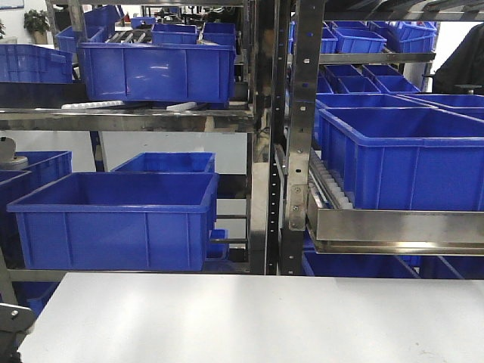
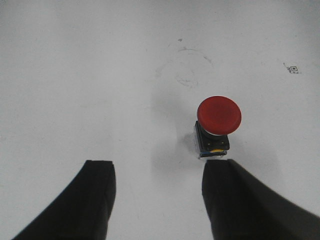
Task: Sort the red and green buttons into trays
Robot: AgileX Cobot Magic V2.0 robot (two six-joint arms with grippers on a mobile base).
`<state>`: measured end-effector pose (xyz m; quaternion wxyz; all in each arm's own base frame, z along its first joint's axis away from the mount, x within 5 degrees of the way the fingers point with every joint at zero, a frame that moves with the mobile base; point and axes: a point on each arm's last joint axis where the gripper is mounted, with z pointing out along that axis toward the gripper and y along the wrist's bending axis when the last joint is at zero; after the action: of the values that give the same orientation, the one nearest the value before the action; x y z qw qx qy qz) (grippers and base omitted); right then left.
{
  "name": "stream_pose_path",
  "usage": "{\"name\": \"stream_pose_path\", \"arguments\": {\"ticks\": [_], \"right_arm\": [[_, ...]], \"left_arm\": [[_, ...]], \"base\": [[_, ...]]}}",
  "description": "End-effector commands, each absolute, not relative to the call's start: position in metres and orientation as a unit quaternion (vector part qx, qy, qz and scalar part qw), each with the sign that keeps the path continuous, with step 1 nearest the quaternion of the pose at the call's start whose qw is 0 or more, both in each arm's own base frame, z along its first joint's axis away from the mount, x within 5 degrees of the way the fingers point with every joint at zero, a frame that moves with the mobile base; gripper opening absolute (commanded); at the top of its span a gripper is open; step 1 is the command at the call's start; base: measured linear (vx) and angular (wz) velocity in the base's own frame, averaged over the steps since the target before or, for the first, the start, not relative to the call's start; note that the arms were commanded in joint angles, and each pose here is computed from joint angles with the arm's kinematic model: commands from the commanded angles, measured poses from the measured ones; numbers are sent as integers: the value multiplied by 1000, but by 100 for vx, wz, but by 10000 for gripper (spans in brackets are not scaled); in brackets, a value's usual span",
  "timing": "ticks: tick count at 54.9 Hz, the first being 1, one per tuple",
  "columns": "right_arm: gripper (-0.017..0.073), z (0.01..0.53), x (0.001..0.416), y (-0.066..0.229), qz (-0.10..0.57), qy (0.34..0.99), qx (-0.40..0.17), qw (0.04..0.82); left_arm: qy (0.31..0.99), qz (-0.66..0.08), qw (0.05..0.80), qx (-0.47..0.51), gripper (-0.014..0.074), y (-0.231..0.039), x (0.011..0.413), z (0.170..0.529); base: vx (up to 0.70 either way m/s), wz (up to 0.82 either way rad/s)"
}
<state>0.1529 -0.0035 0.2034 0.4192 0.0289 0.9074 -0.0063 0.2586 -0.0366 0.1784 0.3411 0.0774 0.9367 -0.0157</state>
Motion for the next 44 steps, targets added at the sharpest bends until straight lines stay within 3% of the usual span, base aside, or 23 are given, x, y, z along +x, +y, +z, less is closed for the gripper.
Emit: {"name": "stream_pose_path", "arguments": {"ticks": [1,22,44], "right_arm": [[460,219,162,-3,-3,885,21,464],[460,214,158,-4,-9,900,25,436],[460,214,158,-4,-9,900,25,435]], "left_arm": [[922,-22,377,80,589,-40,268,190],[923,-25,376,81,589,-43,277,174],[943,-25,322,77,589,-44,282,137]], "base": [[0,0],[0,0],[0,0]]}}
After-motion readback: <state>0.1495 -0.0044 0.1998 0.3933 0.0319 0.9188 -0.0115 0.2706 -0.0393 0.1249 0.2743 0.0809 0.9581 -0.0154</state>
